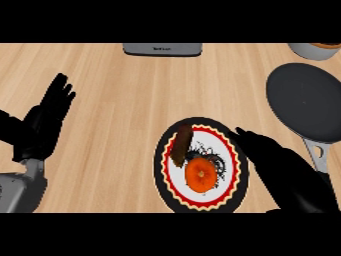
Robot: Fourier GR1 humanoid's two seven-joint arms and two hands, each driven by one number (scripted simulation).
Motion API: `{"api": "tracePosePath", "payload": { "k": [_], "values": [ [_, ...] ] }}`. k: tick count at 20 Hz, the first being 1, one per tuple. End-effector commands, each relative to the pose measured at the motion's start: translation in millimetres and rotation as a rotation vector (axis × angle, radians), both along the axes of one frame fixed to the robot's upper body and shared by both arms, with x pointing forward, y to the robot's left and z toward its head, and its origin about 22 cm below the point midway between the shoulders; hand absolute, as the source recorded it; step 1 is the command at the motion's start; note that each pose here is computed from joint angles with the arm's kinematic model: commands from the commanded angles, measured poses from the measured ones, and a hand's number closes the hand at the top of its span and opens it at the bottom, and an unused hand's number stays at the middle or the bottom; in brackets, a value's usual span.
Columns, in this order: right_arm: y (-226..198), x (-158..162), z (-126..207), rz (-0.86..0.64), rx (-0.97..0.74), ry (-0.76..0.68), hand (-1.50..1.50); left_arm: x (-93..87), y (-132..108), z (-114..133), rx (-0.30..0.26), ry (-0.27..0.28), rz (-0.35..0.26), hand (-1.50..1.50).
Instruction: Pick the squash from the plate and place it in the pan
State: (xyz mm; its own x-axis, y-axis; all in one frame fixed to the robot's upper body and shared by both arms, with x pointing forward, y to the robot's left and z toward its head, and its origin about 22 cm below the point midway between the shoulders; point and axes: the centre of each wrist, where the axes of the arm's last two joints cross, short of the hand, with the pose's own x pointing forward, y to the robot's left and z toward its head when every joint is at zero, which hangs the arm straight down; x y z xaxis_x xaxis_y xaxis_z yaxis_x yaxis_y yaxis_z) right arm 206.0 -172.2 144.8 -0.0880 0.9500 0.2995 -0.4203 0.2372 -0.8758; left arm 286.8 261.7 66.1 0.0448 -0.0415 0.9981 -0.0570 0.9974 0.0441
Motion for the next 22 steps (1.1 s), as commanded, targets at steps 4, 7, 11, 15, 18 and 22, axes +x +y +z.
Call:
{"api": "tracePosePath", "payload": {
  "k": [4,7,11,15,18,22],
  "values": [
    [50.3,-5.1,0.4,0.06,-0.128,0.111,-1.5,-10.9,12.1,-17.1,-0.012,0.019,0.03,0.0],
    [51.9,1.4,-3.4,0.062,-0.239,0.093,-1.5,-11.9,2.4,-11.7,-0.004,0.01,0.004,0.0],
    [71.6,-6.3,4.1,0.054,-0.3,0.024,-1.5,1.4,19.5,-7.4,-0.02,0.008,0.039,0.0],
    [83.7,-2.2,5.3,0.041,-0.286,0.015,-1.5,5.6,24.4,3.6,0.008,0.002,0.029,0.0],
    [110.6,9.9,-3.9,0.049,-0.279,0.013,-1.5,-3.8,9.2,-0.7,-0.011,0.007,0.023,0.0],
    [112.6,2.1,-24.3,0.055,-0.324,0.066,-1.5,0.3,1.8,-8.8,-0.014,0.009,0.031,0.0]
  ]
}}
